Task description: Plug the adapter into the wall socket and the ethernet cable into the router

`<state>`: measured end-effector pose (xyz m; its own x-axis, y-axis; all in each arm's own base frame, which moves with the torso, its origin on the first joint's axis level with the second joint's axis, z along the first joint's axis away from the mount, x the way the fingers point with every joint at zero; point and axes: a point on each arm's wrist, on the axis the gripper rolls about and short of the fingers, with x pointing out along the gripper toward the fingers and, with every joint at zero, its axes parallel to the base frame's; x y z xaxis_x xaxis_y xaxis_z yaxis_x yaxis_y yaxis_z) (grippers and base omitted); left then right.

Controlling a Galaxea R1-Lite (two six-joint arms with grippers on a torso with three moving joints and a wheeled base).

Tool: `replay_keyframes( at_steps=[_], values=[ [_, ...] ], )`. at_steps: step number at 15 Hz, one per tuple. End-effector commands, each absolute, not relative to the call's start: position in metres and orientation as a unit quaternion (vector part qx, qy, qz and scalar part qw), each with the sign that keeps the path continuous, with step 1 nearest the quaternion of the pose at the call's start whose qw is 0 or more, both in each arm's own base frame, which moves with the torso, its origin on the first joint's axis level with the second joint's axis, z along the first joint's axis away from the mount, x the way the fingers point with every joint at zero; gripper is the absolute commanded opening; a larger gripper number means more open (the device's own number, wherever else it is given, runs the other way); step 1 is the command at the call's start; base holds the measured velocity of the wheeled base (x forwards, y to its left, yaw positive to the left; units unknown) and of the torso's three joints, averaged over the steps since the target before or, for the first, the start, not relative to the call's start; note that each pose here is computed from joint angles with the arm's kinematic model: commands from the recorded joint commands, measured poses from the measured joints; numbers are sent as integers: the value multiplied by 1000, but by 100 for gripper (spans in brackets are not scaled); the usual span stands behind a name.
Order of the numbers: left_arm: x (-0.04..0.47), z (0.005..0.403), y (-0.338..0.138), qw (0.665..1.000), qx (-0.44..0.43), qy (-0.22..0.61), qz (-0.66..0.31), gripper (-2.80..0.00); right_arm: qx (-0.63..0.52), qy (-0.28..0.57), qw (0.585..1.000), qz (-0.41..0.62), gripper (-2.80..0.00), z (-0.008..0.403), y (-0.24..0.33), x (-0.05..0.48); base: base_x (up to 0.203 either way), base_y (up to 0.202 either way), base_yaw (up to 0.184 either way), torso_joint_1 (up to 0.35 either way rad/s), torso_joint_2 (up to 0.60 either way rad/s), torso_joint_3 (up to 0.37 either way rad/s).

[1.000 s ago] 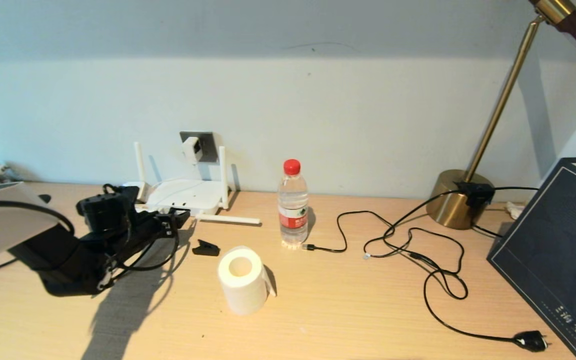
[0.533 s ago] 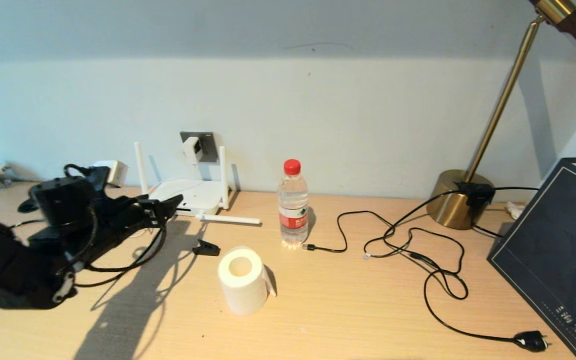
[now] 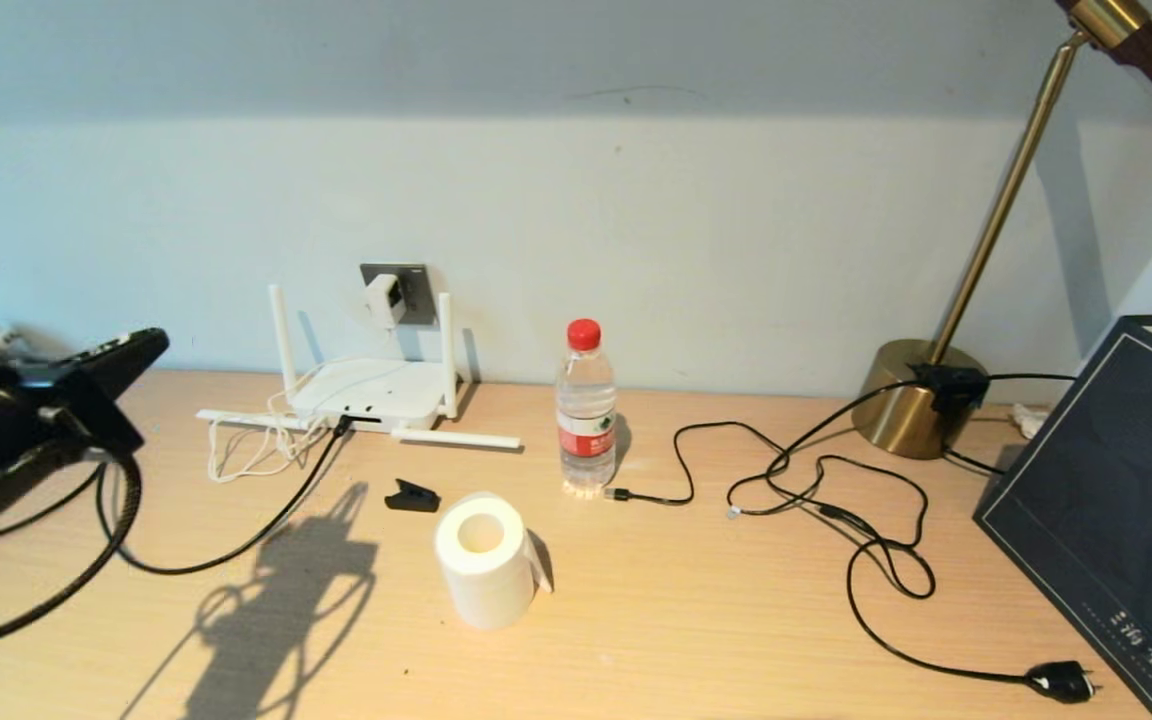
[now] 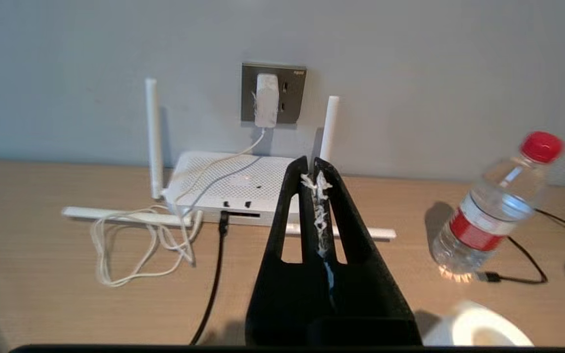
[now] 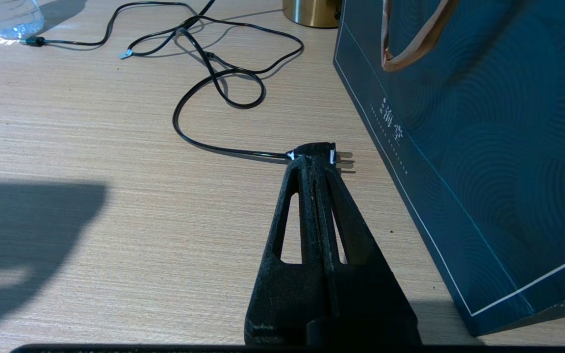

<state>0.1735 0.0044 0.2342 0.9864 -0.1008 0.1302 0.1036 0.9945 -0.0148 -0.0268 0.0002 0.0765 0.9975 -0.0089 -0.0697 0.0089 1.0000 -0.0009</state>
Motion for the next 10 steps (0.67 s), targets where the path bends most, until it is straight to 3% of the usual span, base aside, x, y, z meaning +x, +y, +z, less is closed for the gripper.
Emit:
replay_keyframes(
  at_steps=[1,5,10],
  values=[
    [66,253,0,988,-3,-147,-52,-280,-1,36,999,-5,-280,77,0,-27,0,0,0,0,0,0],
    [-17,208,-5,998,-17,-10,-66,-280,-2,36,999,-5,-280,77,0,-27,0,0,0,0,0,0],
    [-19,160,-3,999,-21,46,1,-280,-2,36,999,-5,-280,77,0,-27,0,0,0,0,0,0]
  ],
)
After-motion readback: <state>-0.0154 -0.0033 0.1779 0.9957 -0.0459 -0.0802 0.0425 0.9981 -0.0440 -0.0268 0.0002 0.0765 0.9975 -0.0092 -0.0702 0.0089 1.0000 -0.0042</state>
